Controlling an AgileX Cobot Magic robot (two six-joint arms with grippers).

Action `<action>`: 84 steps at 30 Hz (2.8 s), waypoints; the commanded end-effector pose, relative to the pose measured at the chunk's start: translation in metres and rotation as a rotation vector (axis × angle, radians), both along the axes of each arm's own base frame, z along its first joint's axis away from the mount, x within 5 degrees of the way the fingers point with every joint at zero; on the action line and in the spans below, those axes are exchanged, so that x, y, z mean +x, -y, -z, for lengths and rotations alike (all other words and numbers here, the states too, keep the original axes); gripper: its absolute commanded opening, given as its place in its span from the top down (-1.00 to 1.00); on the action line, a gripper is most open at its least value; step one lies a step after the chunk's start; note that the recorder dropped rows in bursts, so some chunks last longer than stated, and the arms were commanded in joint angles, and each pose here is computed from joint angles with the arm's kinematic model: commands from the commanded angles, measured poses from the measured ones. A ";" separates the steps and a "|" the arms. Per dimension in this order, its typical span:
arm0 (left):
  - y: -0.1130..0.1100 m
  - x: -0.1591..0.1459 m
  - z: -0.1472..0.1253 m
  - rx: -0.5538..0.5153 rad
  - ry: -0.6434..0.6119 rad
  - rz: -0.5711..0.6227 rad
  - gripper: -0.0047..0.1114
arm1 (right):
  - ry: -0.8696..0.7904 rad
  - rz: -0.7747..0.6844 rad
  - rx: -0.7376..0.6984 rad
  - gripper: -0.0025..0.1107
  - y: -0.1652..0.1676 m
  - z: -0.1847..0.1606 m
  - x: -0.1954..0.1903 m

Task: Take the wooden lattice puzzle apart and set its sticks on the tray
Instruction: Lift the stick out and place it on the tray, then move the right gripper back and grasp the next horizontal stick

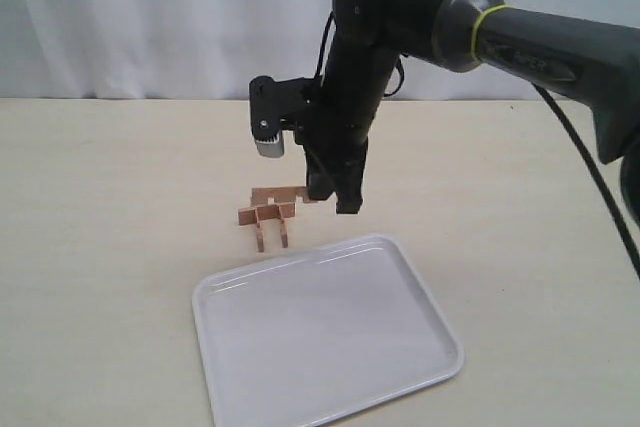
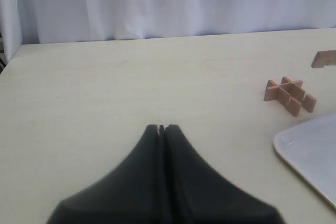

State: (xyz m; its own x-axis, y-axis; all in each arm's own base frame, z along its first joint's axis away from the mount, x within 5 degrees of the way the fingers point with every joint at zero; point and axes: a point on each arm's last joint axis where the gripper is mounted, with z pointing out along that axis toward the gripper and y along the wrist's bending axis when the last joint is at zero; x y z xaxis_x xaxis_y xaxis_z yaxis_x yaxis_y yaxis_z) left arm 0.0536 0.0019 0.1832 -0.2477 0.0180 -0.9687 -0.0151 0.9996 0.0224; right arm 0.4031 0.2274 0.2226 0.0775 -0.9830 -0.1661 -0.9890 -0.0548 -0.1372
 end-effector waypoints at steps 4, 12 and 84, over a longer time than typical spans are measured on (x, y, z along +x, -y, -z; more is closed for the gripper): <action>0.000 0.000 -0.001 -0.003 0.016 0.006 0.92 | -0.102 -0.022 -0.095 0.88 0.021 0.031 -0.039; 0.000 0.000 -0.001 -0.003 0.016 0.006 0.92 | -0.107 0.121 -0.093 0.88 0.033 0.056 -0.042; 0.000 0.000 -0.001 -0.003 0.013 0.006 0.92 | 0.059 0.130 -0.046 0.28 -0.006 0.072 0.057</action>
